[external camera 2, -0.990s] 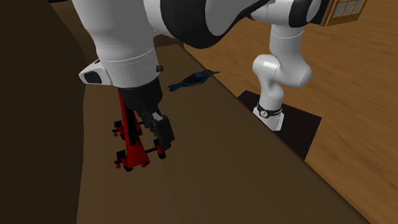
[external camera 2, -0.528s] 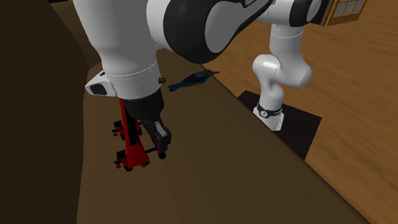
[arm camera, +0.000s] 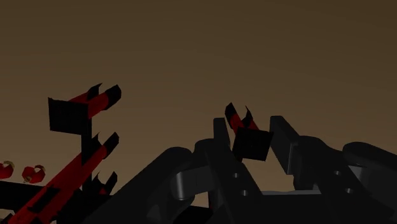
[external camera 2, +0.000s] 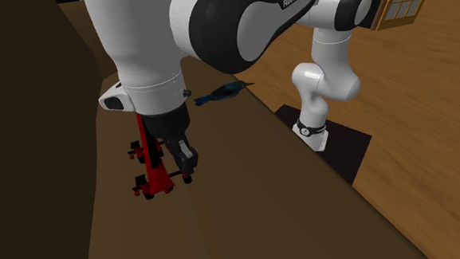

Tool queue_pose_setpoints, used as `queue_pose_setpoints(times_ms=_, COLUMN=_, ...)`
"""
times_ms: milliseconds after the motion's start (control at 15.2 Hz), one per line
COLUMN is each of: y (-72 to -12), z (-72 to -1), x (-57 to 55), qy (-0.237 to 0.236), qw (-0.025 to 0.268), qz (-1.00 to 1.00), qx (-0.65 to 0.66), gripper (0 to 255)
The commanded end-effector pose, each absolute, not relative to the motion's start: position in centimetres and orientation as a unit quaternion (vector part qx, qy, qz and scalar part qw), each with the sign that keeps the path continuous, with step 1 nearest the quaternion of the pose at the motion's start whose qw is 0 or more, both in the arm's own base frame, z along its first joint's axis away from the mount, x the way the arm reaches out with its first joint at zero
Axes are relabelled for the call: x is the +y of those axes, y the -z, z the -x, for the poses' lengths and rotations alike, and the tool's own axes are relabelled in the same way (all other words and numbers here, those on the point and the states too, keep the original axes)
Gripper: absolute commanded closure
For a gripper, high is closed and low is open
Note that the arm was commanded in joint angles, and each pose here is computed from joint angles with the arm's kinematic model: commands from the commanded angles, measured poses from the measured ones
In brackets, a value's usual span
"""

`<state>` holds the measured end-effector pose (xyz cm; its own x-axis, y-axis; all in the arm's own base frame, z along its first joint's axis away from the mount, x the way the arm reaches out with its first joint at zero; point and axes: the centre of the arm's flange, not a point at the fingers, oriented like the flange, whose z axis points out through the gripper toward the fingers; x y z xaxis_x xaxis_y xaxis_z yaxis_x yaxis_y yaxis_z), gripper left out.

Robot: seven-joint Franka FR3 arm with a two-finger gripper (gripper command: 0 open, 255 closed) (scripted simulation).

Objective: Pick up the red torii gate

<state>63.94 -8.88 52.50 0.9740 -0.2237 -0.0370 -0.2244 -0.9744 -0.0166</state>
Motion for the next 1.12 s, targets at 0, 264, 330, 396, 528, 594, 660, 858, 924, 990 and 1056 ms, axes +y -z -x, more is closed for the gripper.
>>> queue_pose_setpoints(times_ms=0, y=-53.0, z=-63.9, x=-8.9, qy=-0.018, qw=0.01, qz=0.993, qx=0.113, gripper=255)
queue_pose_setpoints(times_ms=264, y=-55.1, z=-64.0, x=-8.9, qy=-0.018, qw=0.01, qz=0.993, qx=0.113, gripper=255)
queue_pose_setpoints(times_ms=330, y=-55.6, z=-64.0, x=-8.9, qy=-0.018, qw=0.01, qz=0.993, qx=0.113, gripper=255)
queue_pose_setpoints(times_ms=396, y=-56.2, z=-64.0, x=-8.9, qy=-0.018, qw=0.01, qz=0.993, qx=0.113, gripper=255)
queue_pose_setpoints(times_ms=528, y=-57.2, z=-64.0, x=-8.9, qy=-0.018, qw=0.01, qz=0.993, qx=0.113, gripper=255)
queue_pose_setpoints(times_ms=594, y=-57.8, z=-64.0, x=-8.9, qy=-0.018, qw=0.01, qz=0.993, qx=0.113, gripper=255)
queue_pose_setpoints(times_ms=660, y=-58.3, z=-64.0, x=-8.9, qy=-0.018, qw=0.01, qz=0.993, qx=0.113, gripper=255)
queue_pose_setpoints(times_ms=858, y=-59.9, z=-64.0, x=-8.9, qy=-0.018, qw=0.01, qz=0.993, qx=0.113, gripper=255)
queue_pose_setpoints(times_ms=924, y=-60.4, z=-64.0, x=-8.9, qy=-0.018, qw=0.01, qz=0.993, qx=0.113, gripper=255)
queue_pose_setpoints(times_ms=990, y=-60.5, z=-63.9, x=-8.9, qy=-0.018, qw=0.01, qz=0.993, qx=0.113, gripper=255)
queue_pose_setpoints(times_ms=1056, y=-60.5, z=-63.9, x=-8.9, qy=-0.018, qw=0.01, qz=0.993, qx=0.113, gripper=255)
